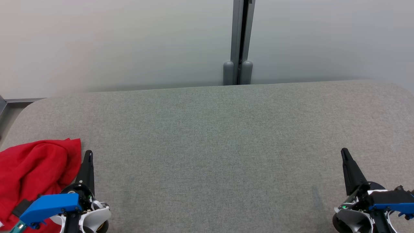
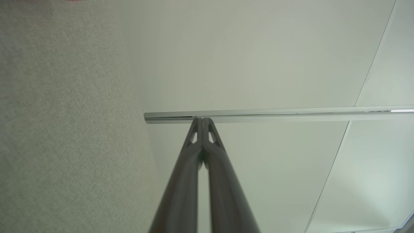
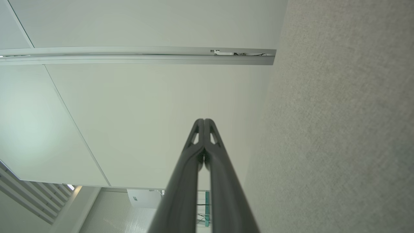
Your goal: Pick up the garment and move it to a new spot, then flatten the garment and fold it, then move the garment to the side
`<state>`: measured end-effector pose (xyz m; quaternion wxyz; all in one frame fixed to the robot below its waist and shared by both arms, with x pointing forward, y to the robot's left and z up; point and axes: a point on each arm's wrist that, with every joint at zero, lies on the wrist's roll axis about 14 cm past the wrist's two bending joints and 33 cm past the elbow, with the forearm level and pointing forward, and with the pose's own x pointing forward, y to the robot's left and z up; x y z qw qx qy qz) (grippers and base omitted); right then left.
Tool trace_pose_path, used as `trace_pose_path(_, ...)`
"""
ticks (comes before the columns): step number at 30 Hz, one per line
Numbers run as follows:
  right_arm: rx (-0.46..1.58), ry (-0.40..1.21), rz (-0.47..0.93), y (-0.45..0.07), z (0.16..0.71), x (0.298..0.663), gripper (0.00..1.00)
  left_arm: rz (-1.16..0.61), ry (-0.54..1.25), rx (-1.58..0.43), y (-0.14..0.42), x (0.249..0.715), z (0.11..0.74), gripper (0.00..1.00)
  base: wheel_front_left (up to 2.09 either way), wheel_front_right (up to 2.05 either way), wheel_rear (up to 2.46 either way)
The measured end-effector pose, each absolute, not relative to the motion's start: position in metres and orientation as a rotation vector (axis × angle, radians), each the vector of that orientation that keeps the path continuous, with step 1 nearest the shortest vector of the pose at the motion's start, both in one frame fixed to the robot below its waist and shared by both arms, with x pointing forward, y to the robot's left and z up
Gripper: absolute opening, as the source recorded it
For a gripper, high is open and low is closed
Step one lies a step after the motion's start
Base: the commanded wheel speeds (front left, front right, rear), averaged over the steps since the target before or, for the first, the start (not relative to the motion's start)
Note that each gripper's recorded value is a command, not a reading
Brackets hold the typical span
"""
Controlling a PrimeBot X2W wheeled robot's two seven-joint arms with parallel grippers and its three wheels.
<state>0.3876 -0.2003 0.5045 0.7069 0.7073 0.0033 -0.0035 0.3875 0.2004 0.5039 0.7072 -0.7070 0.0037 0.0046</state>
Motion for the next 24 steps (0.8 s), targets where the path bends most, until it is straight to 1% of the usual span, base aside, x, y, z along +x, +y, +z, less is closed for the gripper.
trace_pose_path(24,1.571,0.007,-0.008,-0.2003,0.5045,0.3876,0.00,0.010,0.008,-1.571,0.2004,0.3875,0.5039,0.00,0.00,0.00,0.00)
